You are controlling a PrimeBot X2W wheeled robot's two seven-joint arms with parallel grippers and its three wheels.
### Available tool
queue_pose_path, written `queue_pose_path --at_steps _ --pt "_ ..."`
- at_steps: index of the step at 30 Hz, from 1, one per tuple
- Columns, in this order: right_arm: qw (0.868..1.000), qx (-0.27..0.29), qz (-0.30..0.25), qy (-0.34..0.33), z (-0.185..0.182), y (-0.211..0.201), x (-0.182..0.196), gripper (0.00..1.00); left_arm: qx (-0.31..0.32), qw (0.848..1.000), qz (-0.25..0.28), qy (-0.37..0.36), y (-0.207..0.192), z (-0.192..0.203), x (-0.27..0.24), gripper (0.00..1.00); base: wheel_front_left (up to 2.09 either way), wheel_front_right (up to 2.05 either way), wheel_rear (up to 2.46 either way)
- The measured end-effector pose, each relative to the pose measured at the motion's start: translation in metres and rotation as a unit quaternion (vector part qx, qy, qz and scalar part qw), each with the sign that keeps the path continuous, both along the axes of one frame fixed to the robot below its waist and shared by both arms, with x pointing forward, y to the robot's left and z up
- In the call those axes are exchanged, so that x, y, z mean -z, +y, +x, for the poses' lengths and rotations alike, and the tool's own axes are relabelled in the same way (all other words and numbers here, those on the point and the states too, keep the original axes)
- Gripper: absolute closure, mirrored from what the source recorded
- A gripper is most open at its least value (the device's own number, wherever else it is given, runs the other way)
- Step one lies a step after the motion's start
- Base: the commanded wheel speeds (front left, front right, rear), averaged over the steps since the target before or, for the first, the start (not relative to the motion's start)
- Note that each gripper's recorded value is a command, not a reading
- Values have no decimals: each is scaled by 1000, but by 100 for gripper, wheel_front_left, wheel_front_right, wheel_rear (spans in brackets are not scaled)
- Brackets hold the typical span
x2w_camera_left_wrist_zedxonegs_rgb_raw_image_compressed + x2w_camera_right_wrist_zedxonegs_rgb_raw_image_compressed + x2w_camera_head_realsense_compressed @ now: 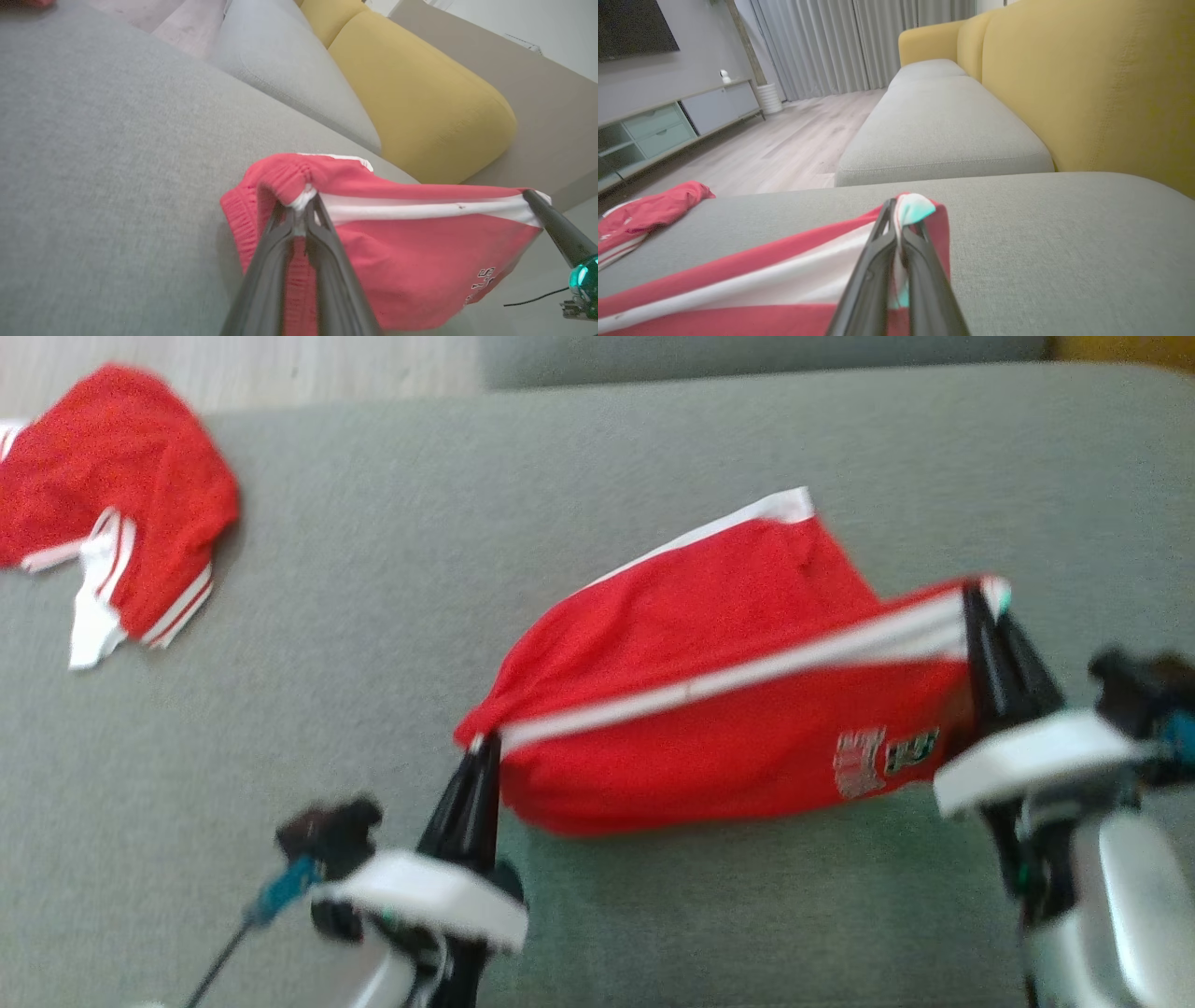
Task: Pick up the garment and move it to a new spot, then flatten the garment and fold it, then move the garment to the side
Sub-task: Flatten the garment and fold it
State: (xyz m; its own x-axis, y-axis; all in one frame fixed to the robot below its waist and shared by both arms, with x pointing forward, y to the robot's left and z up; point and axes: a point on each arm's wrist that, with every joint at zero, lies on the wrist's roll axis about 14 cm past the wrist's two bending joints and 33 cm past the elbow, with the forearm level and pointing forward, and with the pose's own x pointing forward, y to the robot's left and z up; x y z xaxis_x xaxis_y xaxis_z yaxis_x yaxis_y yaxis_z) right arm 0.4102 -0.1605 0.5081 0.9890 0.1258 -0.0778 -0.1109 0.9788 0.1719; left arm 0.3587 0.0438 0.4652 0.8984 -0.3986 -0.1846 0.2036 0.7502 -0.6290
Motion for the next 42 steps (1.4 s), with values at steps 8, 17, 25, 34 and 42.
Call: queue_pose_path --at_steps 8,17,25,34,42 --pt "995 -66 -45 65 93 31 42 100 -24 998 26 49 14 63 28 100 0 0 0" --pt "984 -108 -71 125 141 61 83 100 -54 993 36 98 31 85 55 100 0 0 0" --pt "977 -108 -87 162 154 59 106 5 -48 992 48 103 30 95 58 62 0 0 0" --pt "977 -111 -93 154 150 59 98 0 -17 996 50 78 13 89 41 0 0 0 0" --pt "979 -110 -100 138 140 49 77 0 -15 994 88 62 29 54 37 0 0 0 0"
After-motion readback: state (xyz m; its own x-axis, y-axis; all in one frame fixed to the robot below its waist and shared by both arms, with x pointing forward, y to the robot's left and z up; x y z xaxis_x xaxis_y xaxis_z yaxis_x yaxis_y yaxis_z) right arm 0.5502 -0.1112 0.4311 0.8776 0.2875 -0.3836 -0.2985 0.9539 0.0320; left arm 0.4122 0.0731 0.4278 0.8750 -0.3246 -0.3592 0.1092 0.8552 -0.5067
